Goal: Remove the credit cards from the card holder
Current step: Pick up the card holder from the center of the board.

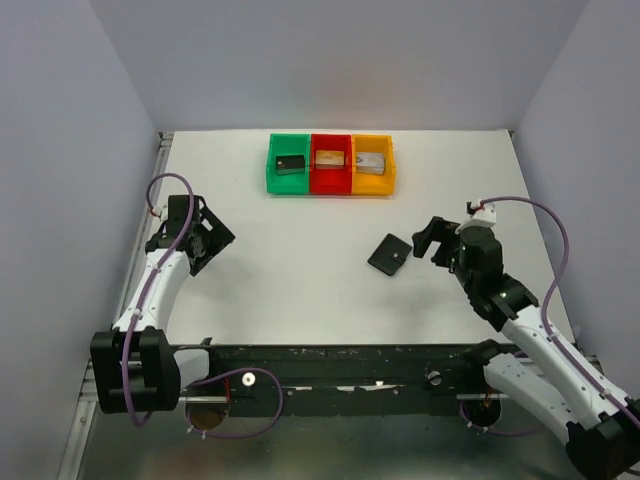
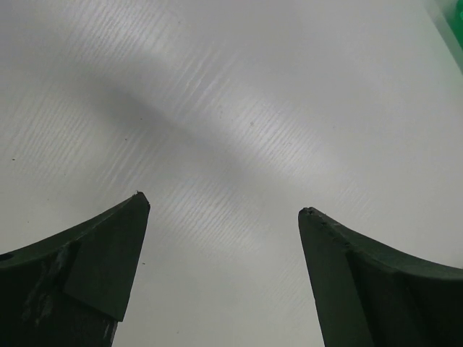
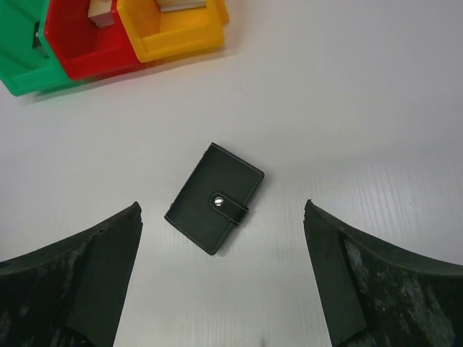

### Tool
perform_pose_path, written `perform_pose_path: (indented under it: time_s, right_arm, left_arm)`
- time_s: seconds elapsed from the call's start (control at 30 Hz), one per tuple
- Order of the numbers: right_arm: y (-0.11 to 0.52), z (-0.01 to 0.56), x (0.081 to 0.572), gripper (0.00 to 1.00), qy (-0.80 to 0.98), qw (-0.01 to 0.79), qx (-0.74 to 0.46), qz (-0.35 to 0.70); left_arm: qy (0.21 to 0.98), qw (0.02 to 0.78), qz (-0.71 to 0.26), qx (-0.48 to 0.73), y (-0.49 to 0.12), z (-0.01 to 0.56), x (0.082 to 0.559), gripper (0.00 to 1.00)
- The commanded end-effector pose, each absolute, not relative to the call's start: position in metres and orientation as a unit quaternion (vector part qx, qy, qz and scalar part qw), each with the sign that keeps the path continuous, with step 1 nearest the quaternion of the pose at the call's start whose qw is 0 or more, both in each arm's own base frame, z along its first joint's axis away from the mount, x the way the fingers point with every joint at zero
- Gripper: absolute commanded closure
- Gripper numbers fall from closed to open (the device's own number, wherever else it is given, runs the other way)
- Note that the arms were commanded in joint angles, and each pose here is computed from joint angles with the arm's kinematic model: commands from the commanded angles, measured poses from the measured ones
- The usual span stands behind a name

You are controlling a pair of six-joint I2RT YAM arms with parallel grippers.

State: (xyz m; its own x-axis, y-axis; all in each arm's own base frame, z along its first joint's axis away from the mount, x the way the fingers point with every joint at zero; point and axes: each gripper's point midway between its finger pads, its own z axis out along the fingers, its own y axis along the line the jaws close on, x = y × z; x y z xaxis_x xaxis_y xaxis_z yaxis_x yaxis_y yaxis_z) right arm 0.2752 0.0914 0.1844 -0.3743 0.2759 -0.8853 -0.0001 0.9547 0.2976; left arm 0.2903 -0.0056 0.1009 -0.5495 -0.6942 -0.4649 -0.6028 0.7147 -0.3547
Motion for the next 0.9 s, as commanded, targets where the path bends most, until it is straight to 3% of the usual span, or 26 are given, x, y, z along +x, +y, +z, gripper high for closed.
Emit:
perform_pose_path:
  time_s: [0.0,0.27,0.4,0.6,0.87]
  right_arm:
    - [0.092,0.164,0.277,0.0,0.845,0.499,0.152,0.118]
    - [0.068,0.141,0.258,0.0,0.909,0.401,0.117,0.001]
    - [0.073,0.145,0.259,0.0,0.902,0.419,0.102,0.024]
    - [0.092,0.197,0.263,0.0,0.887,0.446,0.087,0.084]
    - [0.081,0.209,0.258,0.0,0.885,0.459,0.057,0.057]
  left_arm:
    - [0.903,0.274,-0.087,-0.32,-0.016,0.108,0.286,0.01]
    - [0.894,0.334,-0.138,-0.263,-0.035,0.131,0.294,0.01]
    - [0.896,0.35,-0.157,-0.225,-0.05,0.14,0.299,0.01]
    - [0.912,0.318,-0.142,-0.215,-0.054,0.117,0.302,0.01]
    - [0.916,0.318,-0.113,-0.218,-0.046,0.113,0.295,0.01]
